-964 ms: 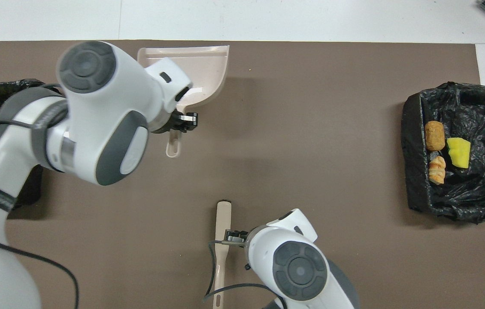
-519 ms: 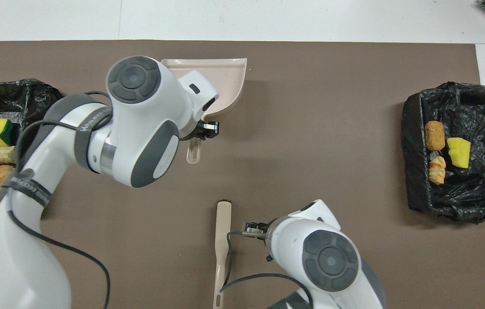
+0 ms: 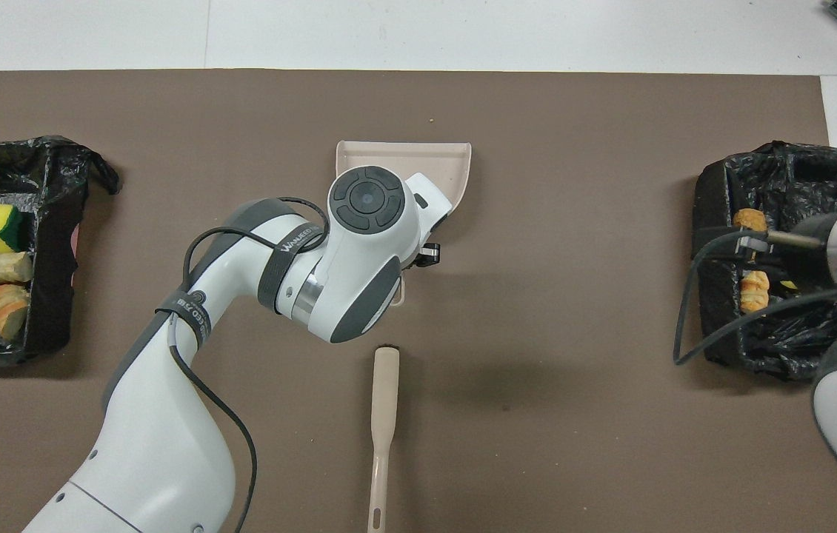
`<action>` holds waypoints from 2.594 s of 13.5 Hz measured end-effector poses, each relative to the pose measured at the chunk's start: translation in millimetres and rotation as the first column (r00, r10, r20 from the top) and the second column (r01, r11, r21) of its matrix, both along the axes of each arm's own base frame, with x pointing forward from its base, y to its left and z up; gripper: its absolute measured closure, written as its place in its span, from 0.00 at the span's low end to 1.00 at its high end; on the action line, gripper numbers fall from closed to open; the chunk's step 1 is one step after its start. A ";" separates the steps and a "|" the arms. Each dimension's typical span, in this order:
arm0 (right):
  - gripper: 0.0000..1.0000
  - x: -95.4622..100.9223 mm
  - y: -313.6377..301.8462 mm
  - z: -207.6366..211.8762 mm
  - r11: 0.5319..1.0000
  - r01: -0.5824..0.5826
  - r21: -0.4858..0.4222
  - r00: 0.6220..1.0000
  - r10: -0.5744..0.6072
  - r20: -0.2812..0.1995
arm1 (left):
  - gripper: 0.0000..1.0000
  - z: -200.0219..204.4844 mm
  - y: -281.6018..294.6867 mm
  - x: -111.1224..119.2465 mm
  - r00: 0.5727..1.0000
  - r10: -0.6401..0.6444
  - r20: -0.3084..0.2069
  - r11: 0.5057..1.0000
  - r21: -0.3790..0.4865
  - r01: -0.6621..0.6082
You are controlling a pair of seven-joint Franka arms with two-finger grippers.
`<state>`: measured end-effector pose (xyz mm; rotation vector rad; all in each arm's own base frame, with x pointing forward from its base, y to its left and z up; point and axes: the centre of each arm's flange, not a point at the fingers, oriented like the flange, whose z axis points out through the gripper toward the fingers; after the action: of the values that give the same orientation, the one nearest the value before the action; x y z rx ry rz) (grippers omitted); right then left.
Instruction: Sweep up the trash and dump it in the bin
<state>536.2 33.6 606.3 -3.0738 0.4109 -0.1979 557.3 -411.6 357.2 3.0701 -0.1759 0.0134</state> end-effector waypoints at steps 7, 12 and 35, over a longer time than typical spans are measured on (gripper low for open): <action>0.00 44.1 -13.8 40.0 0.997 0.012 -0.070 0.999 -0.015 -0.033 | 0.02 35.6 57.7 36.6 0.992 0.120 0.026 0.993 0.009 -0.120; 0.00 16.4 -1.1 71.7 0.998 -0.008 -0.067 0.999 0.005 -0.046 | 0.00 70.9 132.9 54.6 0.985 0.174 -0.014 0.983 0.055 -0.173; 0.00 7.3 -2.8 58.8 0.997 -0.077 -0.024 0.992 0.074 -0.106 | 0.00 304.0 360.8 -27.7 1.000 0.018 -0.008 0.997 0.069 -0.018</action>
<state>543.5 30.9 665.0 -3.1298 0.2966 -0.0402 529.6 -50.8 661.2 3.1401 -0.1514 -0.0049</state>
